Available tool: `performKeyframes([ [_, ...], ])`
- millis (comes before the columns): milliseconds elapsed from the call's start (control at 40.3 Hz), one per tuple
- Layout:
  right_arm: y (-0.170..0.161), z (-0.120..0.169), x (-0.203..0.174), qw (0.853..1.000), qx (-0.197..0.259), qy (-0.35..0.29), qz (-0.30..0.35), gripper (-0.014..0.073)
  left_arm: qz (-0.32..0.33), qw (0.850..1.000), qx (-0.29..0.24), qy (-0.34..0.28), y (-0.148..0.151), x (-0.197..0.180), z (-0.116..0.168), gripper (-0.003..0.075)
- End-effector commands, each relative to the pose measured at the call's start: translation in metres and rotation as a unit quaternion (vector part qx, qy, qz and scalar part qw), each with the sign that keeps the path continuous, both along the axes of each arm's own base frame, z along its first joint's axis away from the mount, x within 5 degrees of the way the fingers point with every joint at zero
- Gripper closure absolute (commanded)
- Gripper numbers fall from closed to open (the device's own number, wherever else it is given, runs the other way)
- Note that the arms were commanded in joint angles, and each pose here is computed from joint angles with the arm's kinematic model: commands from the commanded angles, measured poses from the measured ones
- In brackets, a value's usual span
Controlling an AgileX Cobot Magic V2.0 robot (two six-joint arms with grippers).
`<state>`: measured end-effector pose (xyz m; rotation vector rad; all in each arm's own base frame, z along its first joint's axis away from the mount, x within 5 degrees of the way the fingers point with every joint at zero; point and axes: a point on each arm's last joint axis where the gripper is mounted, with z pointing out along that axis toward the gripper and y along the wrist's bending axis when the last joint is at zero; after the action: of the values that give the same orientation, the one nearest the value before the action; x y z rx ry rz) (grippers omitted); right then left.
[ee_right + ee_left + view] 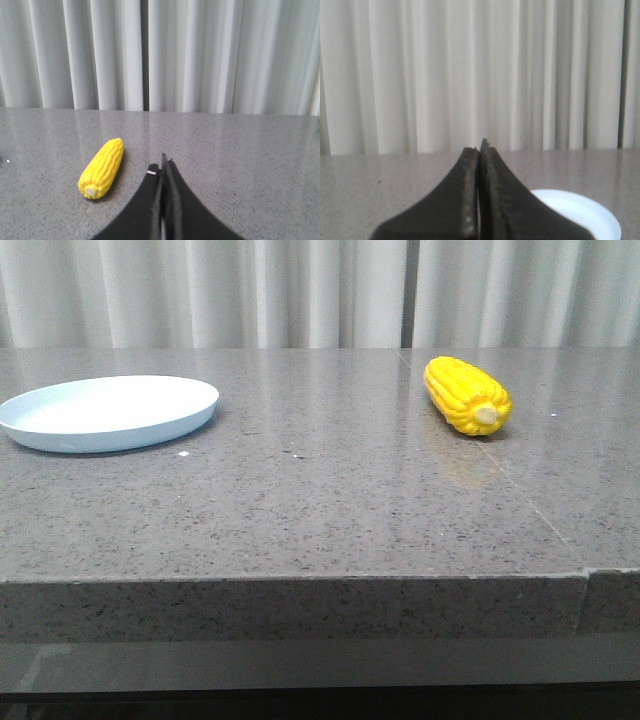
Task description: Place corn on plate with both arms
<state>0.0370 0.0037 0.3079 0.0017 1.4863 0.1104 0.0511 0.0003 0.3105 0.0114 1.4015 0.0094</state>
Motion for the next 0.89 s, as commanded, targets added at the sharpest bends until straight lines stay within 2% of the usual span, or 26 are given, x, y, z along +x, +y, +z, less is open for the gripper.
performKeyframes([
  [0,0.001,0.029,0.012,1.0,0.012,0.001,0.003,0.066,0.007,1.0,0.022,0.016,0.0,0.014,0.024,0.074],
  [174,0.003,0.041,0.041,0.998,0.012,0.057,0.004,0.066,0.01,0.998,0.035,0.043,0.001,0.033,0.034,0.0741],
  [571,0.003,0.042,0.042,0.998,0.012,0.055,0.004,0.0653,0.01,0.998,0.035,0.051,0.001,0.034,0.032,0.0723],
  [621,0.003,0.042,0.042,0.998,0.012,0.055,0.004,0.062,0.01,0.998,0.035,0.051,0.001,0.034,0.032,0.0682],
  [695,0.003,0.042,0.042,0.998,0.012,0.055,0.004,0.0515,0.01,0.998,0.034,0.051,0.001,0.034,0.032,0.0548],
  [869,0.003,0.042,0.042,0.998,0.012,0.055,0.004,0.0111,0.007,0.998,0.023,0.051,0.0,0.034,0.032,0.0132],
])
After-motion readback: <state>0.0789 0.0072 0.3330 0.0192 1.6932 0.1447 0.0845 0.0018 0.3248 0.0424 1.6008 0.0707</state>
